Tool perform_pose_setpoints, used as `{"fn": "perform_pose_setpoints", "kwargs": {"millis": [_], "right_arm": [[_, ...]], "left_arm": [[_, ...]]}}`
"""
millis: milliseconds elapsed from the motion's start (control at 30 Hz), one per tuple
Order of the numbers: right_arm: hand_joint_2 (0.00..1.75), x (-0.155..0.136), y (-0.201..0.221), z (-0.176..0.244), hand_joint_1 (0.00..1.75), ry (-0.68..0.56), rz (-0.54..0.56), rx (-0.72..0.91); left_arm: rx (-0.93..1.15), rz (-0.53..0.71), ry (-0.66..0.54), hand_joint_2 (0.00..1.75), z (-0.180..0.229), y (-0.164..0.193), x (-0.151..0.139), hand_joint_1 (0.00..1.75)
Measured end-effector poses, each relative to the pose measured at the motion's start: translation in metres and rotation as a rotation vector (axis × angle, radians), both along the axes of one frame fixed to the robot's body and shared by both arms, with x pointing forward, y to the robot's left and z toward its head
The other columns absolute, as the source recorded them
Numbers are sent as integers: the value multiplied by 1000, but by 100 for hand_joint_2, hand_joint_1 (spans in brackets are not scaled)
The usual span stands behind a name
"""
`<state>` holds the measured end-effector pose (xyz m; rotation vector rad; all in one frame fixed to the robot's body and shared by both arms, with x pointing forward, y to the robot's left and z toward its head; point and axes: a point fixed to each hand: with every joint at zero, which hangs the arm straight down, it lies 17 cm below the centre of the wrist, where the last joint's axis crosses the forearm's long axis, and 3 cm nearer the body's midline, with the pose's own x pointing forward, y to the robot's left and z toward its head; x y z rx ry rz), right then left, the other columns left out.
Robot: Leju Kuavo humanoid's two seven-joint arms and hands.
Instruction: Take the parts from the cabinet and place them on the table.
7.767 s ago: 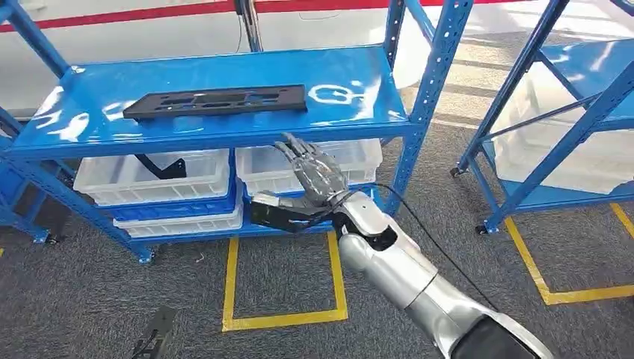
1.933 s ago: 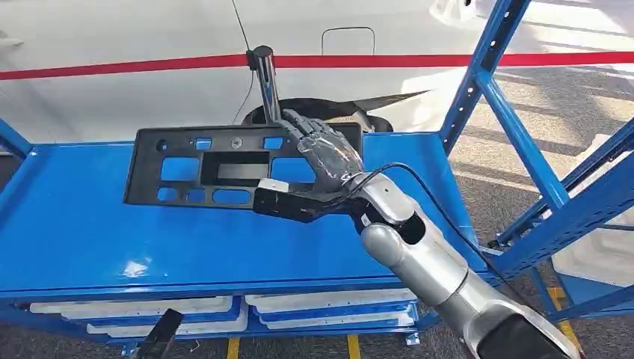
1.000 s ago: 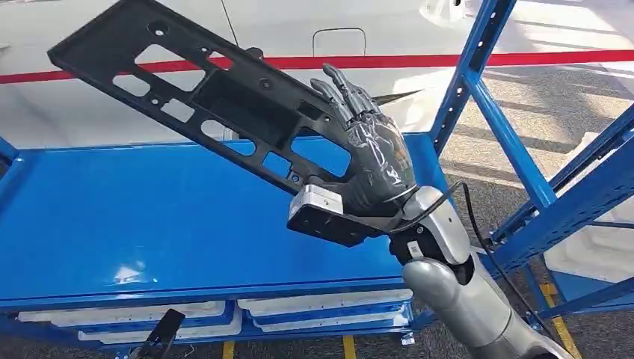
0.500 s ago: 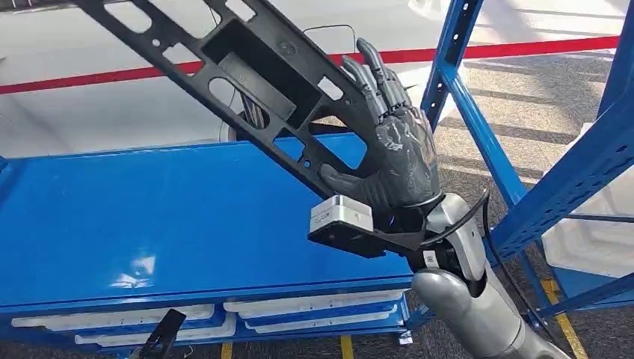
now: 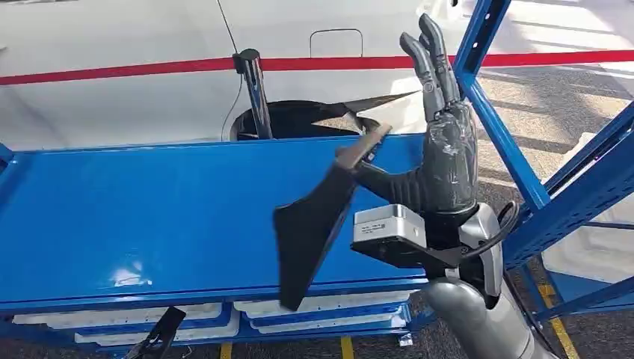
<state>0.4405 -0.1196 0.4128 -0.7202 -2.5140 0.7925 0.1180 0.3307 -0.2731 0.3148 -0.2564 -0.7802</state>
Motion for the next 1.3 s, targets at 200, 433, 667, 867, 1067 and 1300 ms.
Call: {"fn": "perform_pose_setpoints", "kwargs": {"millis": [200, 433, 667, 867, 1067, 1300], "right_arm": [[175, -4, -5, 10, 0, 2, 26, 64], [175, -9, -5, 17, 0, 0, 42, 99], [175, -11, -4, 16, 0, 6, 51, 102], [175, -12, -5, 16, 0, 5, 50, 106], [175, -10, -9, 13, 0, 20, 46, 114], [175, -11, -10, 14, 0, 19, 47, 117]], "left_arm": [[0, -4, -3, 0, 0, 0, 2, 0], [-1, -5, -3, 0, 0, 0, 2, 0], [-3, -6, -5, 0, 0, -1, 2, 0], [-4, -5, -5, 0, 0, -1, 2, 0], [-4, -6, -4, 0, 0, -2, 1, 0], [-7, -9, 0, 0, 0, -5, 1, 0]]}}
